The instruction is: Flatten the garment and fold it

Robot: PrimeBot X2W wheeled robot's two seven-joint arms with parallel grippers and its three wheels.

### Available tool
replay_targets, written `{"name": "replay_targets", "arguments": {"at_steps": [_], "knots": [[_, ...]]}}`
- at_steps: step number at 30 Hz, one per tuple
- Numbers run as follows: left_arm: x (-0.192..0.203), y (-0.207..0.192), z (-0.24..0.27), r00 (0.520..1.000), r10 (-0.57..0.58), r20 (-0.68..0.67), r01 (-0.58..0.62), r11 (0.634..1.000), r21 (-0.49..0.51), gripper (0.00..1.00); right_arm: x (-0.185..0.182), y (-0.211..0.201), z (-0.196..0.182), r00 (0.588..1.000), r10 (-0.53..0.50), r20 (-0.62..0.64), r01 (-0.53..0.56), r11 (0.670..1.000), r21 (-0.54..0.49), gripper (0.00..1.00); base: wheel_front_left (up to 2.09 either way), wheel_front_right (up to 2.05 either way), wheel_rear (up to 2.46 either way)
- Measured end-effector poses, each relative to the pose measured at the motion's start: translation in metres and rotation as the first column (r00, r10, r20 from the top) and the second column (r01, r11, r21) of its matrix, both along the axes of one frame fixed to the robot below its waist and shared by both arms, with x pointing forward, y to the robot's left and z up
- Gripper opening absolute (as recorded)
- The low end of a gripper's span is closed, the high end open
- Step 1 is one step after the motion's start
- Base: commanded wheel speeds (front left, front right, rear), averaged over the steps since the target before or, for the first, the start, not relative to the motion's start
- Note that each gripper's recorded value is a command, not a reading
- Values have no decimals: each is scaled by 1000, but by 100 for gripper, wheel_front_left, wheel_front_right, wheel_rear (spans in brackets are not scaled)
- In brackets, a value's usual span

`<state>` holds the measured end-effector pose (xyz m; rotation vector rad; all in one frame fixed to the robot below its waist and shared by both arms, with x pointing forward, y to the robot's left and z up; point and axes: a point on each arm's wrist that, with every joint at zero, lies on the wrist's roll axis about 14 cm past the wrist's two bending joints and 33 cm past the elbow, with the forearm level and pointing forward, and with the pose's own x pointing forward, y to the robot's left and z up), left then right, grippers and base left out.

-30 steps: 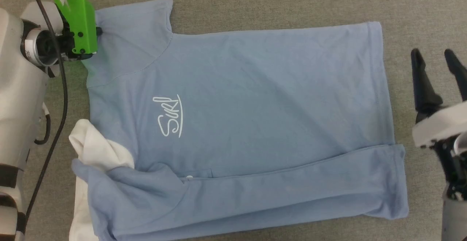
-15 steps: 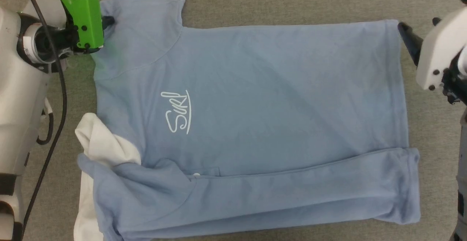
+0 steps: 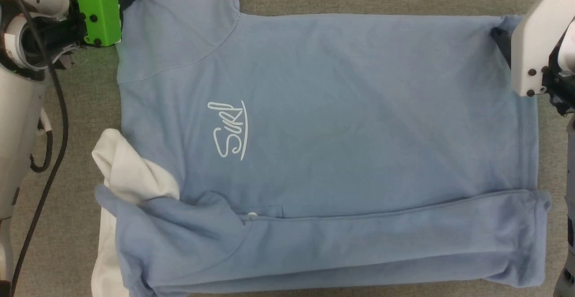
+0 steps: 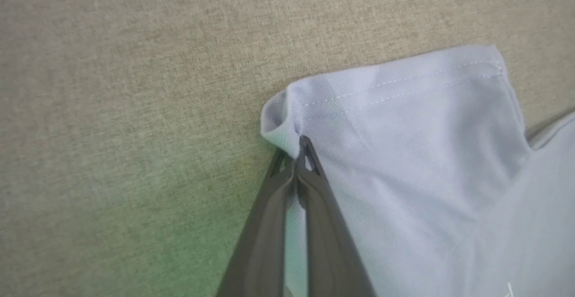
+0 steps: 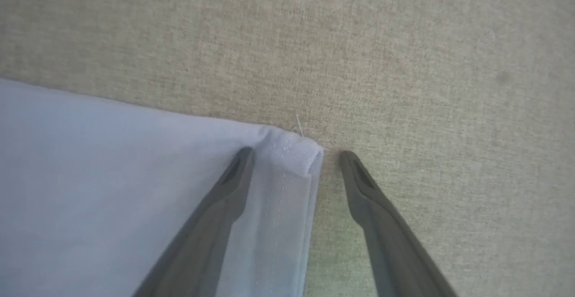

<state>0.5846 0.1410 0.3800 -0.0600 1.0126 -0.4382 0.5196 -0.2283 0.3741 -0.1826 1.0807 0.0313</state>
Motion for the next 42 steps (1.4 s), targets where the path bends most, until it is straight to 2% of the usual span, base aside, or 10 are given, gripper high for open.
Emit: {"name": "replay_targets", "arguments": {"at_steps": [3, 4, 5, 6, 13, 19, 21, 32, 42], "knots": [[0, 2, 0, 1000, 3, 0, -3, 1000, -6, 0, 0, 5, -7, 1000, 8, -22, -8, 1000, 11, 100, 0, 0, 0], [-1, 2, 0, 1000, 3, 0, -3, 1000, -6, 0, -1, 5, -7, 1000, 8, -27, -7, 1000, 12, 97, 0, 0, 0], [-2, 2, 0, 1000, 4, -1, -4, 1000, -5, 0, -1, 5, -7, 999, 3, -32, -2, 1000, 15, 26, 0, 0, 0], [-3, 3, 0, 1000, 3, 0, -3, 1000, -5, 0, -1, 6, -6, 999, 0, -35, 0, 1000, 19, 0, 0, 0, 0], [-11, 2, 14, 1000, 6, 17, -5, 1000, -21, 0, -5, 11, 8, 1000, 1, -12, 0, 999, 42, 0, 0, 0, 0], [-16, -8, 55, 993, -6, 115, 15, 997, -70, 0, -2, 1, 43, 991, -28, 133, 17, 997, 79, 0, 0, 0, 0], [-21, -11, 68, 990, -10, 143, 23, 996, -85, 0, -9, -8, 51, 987, -27, 157, 18, 998, 63, 0, 0, 0, 0], [-74, -9, 140, 961, 38, 274, 2, 989, -145, 0, -65, -26, 88, 962, -75, 264, 41, 991, 130, 0, 0, 0, 0], [-139, 12, 160, 946, 135, 295, -90, 983, -161, 0, -116, -18, 93, 951, -92, 296, 27, 976, 216, 0, 0, 0, 0]]}}
